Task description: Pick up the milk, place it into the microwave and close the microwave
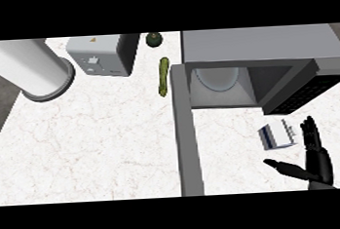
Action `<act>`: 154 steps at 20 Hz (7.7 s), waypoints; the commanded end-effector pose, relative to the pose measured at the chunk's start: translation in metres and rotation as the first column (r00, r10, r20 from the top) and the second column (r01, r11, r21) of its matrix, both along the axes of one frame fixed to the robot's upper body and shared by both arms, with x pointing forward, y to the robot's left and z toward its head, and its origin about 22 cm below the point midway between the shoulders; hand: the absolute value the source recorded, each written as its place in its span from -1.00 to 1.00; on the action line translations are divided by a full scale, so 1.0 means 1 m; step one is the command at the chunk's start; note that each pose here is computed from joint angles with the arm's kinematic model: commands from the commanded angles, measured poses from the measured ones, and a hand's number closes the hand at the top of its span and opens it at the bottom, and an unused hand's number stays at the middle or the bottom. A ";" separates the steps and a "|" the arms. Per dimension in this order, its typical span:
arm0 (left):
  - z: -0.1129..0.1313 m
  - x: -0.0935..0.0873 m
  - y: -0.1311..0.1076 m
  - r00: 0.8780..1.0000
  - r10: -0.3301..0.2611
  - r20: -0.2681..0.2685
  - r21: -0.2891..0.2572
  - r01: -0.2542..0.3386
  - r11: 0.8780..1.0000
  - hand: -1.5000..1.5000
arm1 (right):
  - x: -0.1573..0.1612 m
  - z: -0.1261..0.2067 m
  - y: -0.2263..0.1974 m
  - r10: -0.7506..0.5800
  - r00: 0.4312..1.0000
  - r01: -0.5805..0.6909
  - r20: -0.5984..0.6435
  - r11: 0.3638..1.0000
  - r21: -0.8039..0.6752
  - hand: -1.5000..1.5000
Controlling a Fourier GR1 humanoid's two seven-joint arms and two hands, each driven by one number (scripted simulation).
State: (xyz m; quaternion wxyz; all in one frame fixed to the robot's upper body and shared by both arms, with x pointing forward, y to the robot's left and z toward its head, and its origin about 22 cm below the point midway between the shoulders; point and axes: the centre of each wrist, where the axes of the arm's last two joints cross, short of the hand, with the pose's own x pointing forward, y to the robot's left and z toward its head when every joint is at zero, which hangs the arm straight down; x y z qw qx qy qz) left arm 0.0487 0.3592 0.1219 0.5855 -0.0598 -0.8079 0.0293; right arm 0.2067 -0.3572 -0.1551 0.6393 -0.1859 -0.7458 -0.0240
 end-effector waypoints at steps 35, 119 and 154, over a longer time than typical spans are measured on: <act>0.018 -0.012 0.010 0.997 -0.070 0.044 -0.028 0.071 0.997 -1.00 | 0.133 0.058 0.119 0.374 0.913 -0.375 0.163 0.927 -0.022 1.00; 0.017 0.078 0.017 0.969 -0.246 0.031 0.102 0.242 0.965 -1.00 | 0.256 0.241 0.149 0.129 0.989 -0.102 0.069 0.946 -0.309 -1.00; -0.066 0.103 -0.049 0.832 -0.540 -0.128 0.057 0.549 0.834 -1.00 | 0.219 0.159 0.151 0.425 0.896 -0.441 0.126 0.884 0.154 -1.00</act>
